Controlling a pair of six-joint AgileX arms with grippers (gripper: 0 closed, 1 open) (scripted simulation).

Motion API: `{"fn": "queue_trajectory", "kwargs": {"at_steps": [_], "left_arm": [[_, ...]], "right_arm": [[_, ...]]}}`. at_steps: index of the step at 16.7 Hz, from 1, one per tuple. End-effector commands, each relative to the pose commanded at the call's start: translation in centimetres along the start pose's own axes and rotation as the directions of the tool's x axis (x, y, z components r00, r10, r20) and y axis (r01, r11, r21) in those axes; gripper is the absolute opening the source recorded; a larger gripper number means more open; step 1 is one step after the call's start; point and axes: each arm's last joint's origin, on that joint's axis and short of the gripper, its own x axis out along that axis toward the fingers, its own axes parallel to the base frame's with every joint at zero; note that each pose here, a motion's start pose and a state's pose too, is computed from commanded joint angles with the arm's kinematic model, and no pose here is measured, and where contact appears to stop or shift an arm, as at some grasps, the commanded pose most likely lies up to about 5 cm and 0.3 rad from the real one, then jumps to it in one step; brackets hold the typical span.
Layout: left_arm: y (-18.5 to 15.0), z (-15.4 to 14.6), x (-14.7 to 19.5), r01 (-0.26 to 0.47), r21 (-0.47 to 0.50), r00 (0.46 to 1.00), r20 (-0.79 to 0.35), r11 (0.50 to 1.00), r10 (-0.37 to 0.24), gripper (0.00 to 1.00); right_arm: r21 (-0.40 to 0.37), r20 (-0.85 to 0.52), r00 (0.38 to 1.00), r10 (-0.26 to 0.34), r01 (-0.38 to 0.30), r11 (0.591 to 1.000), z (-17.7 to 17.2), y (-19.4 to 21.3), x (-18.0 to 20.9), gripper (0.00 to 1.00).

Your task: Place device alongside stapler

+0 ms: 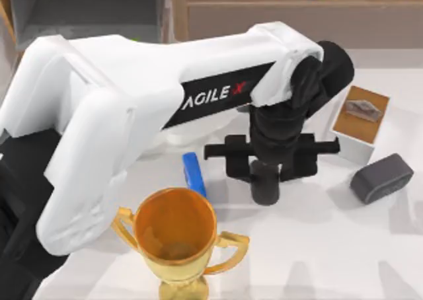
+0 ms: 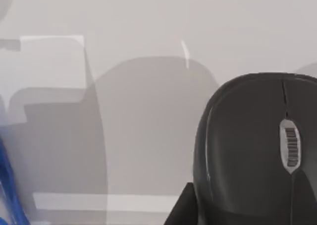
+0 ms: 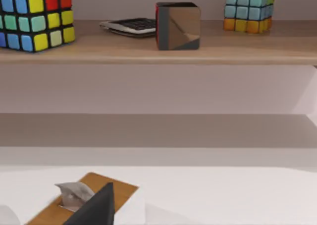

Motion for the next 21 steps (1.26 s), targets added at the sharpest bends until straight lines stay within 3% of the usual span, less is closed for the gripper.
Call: {"fn": "queue_trajectory", "kwargs": {"at_steps": [2, 15, 21], "left_arm": [[0.0, 0.0, 0.0, 0.0, 0.0, 1.0, 0.0, 1.0, 0.0, 0.0], [0.0, 0.0, 0.0, 0.0, 0.0, 1.0, 0.0, 1.0, 0.0, 0.98], [0.0, 0.0, 0.0, 0.0, 0.0, 1.0, 0.0, 1.0, 0.0, 1.0]], "right_arm": [[0.0, 0.0, 1.0, 0.0, 0.0, 1.0, 0.0, 0.0, 0.0, 1.0], [0.0, 0.0, 1.0, 0.0, 0.0, 1.0, 0.0, 0.0, 0.0, 1.0], [0.0, 0.0, 1.0, 0.0, 0.0, 1.0, 0.0, 0.0, 0.0, 1.0]]}}
